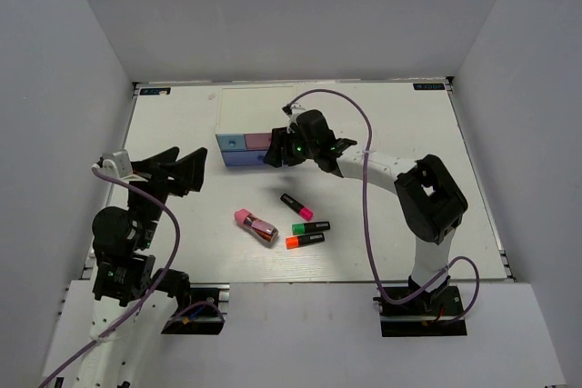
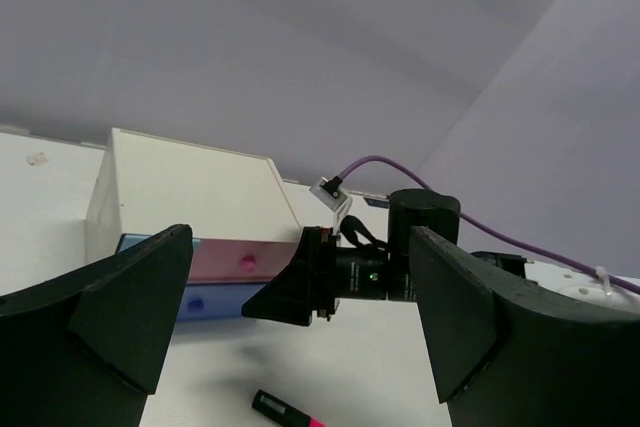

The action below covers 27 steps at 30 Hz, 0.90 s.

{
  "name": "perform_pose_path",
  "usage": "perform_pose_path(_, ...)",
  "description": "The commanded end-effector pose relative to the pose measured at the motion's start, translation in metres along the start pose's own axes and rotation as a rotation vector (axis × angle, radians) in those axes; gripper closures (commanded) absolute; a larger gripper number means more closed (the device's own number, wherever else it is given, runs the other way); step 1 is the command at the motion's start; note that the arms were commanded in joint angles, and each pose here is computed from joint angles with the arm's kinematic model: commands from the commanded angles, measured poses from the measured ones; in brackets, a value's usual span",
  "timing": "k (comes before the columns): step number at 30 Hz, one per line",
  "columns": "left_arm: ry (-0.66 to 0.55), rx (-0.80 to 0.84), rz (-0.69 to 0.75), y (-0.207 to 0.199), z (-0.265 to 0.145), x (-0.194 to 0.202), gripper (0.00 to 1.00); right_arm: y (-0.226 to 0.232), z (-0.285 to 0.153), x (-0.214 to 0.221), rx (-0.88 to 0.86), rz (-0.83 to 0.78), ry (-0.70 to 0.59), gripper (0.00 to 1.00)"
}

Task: Sort the stationery into containers
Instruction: Open the drawer

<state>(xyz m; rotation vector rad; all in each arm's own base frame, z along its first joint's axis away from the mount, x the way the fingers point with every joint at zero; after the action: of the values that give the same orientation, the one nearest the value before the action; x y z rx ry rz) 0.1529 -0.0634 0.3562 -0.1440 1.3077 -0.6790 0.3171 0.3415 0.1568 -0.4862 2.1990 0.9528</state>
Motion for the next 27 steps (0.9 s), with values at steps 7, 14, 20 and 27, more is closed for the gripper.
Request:
perform_pose_path(7,0.081,-0.051,0.028,0.014,0.006,0.019,0.01,0.001,-0.005,-0.025,0.106,0.1,-0.129,0.37)
perform_pose_path(14,0.108,-0.065,0.035,0.019,0.011,0.024,0.01,0.002,-0.018,-0.022,0.112,0.115,-0.196,0.39)
perform_pose_path(20,0.164,-0.073,0.04,0.024,0.018,0.037,0.01,0.008,-0.027,-0.022,0.088,0.055,-0.223,0.4)
perform_pose_path(27,0.287,-0.045,0.039,0.029,0.025,0.058,0.03,0.025,-0.042,-0.005,-0.021,-0.268,-0.113,0.4)
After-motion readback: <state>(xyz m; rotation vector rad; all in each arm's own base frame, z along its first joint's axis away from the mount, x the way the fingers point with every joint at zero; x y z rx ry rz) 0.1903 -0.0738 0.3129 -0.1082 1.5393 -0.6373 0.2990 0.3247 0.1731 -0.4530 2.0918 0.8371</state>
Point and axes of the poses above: each gripper's point midway between its finger pads, its own z axis out along the fingers, its own y axis along the line the jaws close on, x = y × z, the point moved 7 cm from there along -z, back along the fingers, and after that the axes turned 1 degree about z, right-handed, at the moved point
